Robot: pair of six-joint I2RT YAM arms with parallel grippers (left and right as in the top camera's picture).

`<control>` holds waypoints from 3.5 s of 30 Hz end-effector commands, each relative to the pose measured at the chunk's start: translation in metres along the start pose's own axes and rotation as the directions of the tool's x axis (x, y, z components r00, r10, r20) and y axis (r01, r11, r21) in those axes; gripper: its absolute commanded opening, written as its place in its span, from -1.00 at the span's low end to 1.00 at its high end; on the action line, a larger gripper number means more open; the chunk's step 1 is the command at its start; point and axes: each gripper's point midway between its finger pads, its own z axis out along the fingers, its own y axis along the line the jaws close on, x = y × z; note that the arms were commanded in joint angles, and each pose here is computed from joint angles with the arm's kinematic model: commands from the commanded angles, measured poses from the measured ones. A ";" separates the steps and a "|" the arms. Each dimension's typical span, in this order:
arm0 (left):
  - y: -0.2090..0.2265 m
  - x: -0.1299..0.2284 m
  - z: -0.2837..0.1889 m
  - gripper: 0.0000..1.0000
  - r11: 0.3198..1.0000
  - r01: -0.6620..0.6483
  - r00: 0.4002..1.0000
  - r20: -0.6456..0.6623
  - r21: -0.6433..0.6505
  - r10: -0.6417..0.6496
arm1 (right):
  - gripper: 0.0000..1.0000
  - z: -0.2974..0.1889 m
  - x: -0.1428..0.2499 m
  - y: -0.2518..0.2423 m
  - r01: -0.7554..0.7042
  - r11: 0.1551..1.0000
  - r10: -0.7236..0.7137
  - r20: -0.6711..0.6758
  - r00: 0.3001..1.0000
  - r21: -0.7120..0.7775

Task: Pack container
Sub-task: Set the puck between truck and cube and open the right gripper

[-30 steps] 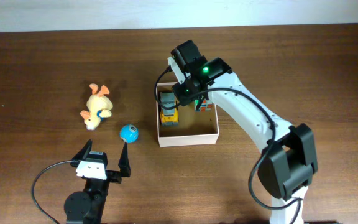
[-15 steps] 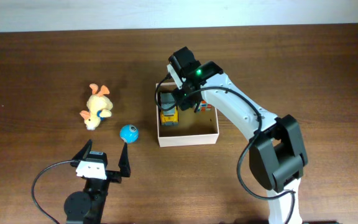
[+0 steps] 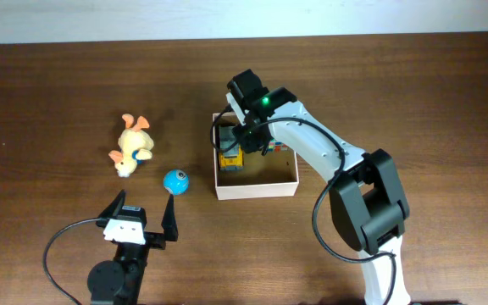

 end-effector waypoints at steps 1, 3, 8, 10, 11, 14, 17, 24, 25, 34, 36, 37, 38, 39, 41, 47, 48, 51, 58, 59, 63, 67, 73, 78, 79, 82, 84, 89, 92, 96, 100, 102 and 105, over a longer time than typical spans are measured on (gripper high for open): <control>0.000 0.001 0.000 0.99 1.000 -0.016 1.000 0.003 0.003 0.016 | -0.21 0.014 0.007 0.000 -0.009 1.000 0.009 -0.030 1.000 0.008; 0.000 0.001 0.000 0.98 1.000 -0.016 1.000 0.003 0.003 0.016 | -0.21 0.015 0.006 0.000 -0.009 1.000 0.009 -0.027 1.000 0.008; 0.000 0.001 0.000 0.99 1.000 -0.016 1.000 0.003 0.003 0.016 | -0.21 0.017 0.003 0.000 -0.009 1.000 0.009 -0.015 1.000 0.009; 0.000 0.001 0.000 0.98 1.000 -0.016 1.000 0.003 0.003 0.016 | -0.21 0.017 0.002 0.000 -0.009 1.000 0.009 -0.011 1.000 0.009; 0.000 0.001 0.000 0.99 1.000 -0.016 1.000 0.003 0.003 0.016 | -0.21 0.017 0.002 0.000 -0.009 1.000 0.009 -0.010 1.000 0.009; 0.000 0.001 0.000 0.98 1.000 -0.016 1.000 0.003 0.003 0.016 | -0.06 0.017 0.002 0.000 -0.009 1.000 0.009 -0.008 1.000 0.009; 0.000 0.001 0.000 0.99 1.000 -0.016 1.000 0.003 0.003 0.016 | -0.03 0.017 0.002 0.000 -0.009 1.000 0.009 -0.008 1.000 0.009; 0.000 0.001 0.000 0.99 1.000 -0.016 1.000 0.003 0.003 0.015 | -0.03 0.017 0.001 0.000 -0.009 1.000 0.009 -0.007 1.000 0.009; 0.000 0.001 0.000 0.99 1.000 -0.016 1.000 0.003 0.003 0.016 | -0.03 0.017 0.001 0.000 -0.009 1.000 0.009 -0.007 1.000 0.009; 0.000 0.001 0.000 0.98 1.000 -0.016 1.000 0.003 0.003 0.015 | -0.32 0.017 0.002 0.000 -0.009 1.000 0.009 -0.008 1.000 0.009; 0.000 0.001 0.000 0.99 1.000 -0.016 1.000 0.003 0.003 0.016 | -0.33 0.017 0.002 0.000 -0.009 1.000 0.009 -0.008 1.000 0.009; 0.000 0.001 0.000 0.99 1.000 -0.016 1.000 0.003 0.003 0.016 | -0.33 0.017 0.002 0.000 -0.009 1.000 0.009 -0.008 1.000 0.009; 0.000 0.001 0.000 0.99 1.000 -0.016 1.000 0.003 0.003 0.016 | -0.33 0.017 0.002 0.000 -0.009 1.000 0.009 -0.008 1.000 0.009; 0.000 0.001 0.000 0.99 1.000 -0.016 1.000 0.003 0.003 0.016 | -0.37 0.017 0.002 0.000 -0.009 1.000 0.009 -0.008 1.000 0.009; 0.000 0.001 0.000 0.98 1.000 -0.016 1.000 0.003 0.003 0.016 | -0.46 0.017 0.002 0.000 -0.009 1.000 0.009 -0.008 1.000 0.009; 0.000 0.001 0.000 0.99 1.000 -0.016 1.000 0.003 0.003 0.015 | -0.50 0.017 0.002 0.000 -0.009 1.000 0.009 -0.008 1.000 0.009; 0.000 0.001 0.000 0.98 1.000 -0.016 1.000 0.003 0.003 0.016 | -0.49 0.017 0.002 0.000 -0.009 1.000 0.009 -0.008 1.000 0.009; 0.000 0.001 0.000 0.99 1.000 -0.016 1.000 0.003 0.003 0.016 | -0.28 0.017 0.002 -0.001 -0.009 1.000 0.009 -0.008 1.000 0.010; 0.000 0.001 0.000 0.99 1.000 -0.016 1.000 0.003 0.003 0.015 | -0.17 0.017 0.001 -0.002 0.009 1.000 -0.009 -0.004 1.000 0.021; 0.000 0.001 0.000 0.99 1.000 -0.016 1.000 0.003 0.003 0.016 | -0.14 0.017 0.001 -0.003 0.009 1.000 -0.009 -0.005 1.000 0.022; 0.000 0.001 0.000 0.99 1.000 -0.016 1.000 0.003 0.003 0.016 | -0.08 0.016 0.000 -0.004 0.029 0.999 -0.029 -0.005 1.000 0.031; 0.000 0.001 0.000 0.99 1.000 -0.016 1.000 0.003 0.003 0.016 | -0.08 0.016 0.000 -0.005 0.052 0.998 -0.051 -0.005 0.999 0.035; 0.000 0.001 0.000 0.99 1.000 -0.016 1.000 0.003 0.003 0.016 | -0.09 0.016 0.001 -0.005 0.054 0.998 -0.054 -0.007 0.999 0.034; 0.000 0.001 0.000 0.98 1.000 -0.016 1.000 0.003 0.003 0.016 | 0.29 0.016 0.001 -0.005 0.054 0.998 -0.054 -0.007 0.999 0.034; 0.000 0.001 0.000 0.99 1.000 -0.016 1.000 0.003 0.003 0.016 | 0.29 0.016 0.001 -0.005 0.054 0.998 -0.054 -0.007 0.999 0.034; 0.000 0.001 0.000 0.99 1.000 -0.016 1.000 0.003 0.003 0.016 | 0.26 0.016 0.001 -0.005 0.054 0.998 -0.054 -0.007 0.999 0.035; 0.000 0.001 0.000 0.98 1.000 -0.016 1.000 0.003 0.003 0.016 | 0.26 0.016 0.001 -0.005 0.054 0.998 -0.054 -0.007 0.999 0.035; 0.000 0.001 0.000 0.99 1.000 -0.016 1.000 0.003 0.003 0.016 | 0.22 0.016 0.001 -0.005 0.054 0.998 -0.054 -0.007 0.999 0.035; 0.000 0.001 0.000 0.99 1.000 -0.016 1.000 0.003 0.003 0.016 | -0.17 0.016 0.001 -0.005 0.054 0.998 -0.054 -0.007 0.999 0.035; 0.000 0.001 0.000 0.99 1.000 -0.016 1.000 0.003 0.003 0.016 | -0.24 0.016 0.001 -0.005 0.054 0.998 -0.054 -0.007 0.999 0.035; 0.000 0.001 0.000 0.99 1.000 -0.016 1.000 0.003 0.003 0.015 | -0.24 0.016 0.001 -0.005 0.054 0.998 -0.054 -0.007 0.999 0.035; 0.000 0.001 0.000 0.98 1.000 -0.016 1.000 0.003 0.003 0.016 | -0.24 0.016 0.001 -0.005 0.054 0.998 -0.054 -0.010 0.999 0.034; 0.000 0.001 0.000 0.99 1.000 -0.016 1.000 0.003 0.003 0.016 | -0.25 0.010 0.003 -0.005 0.055 0.998 -0.054 -0.027 0.998 0.032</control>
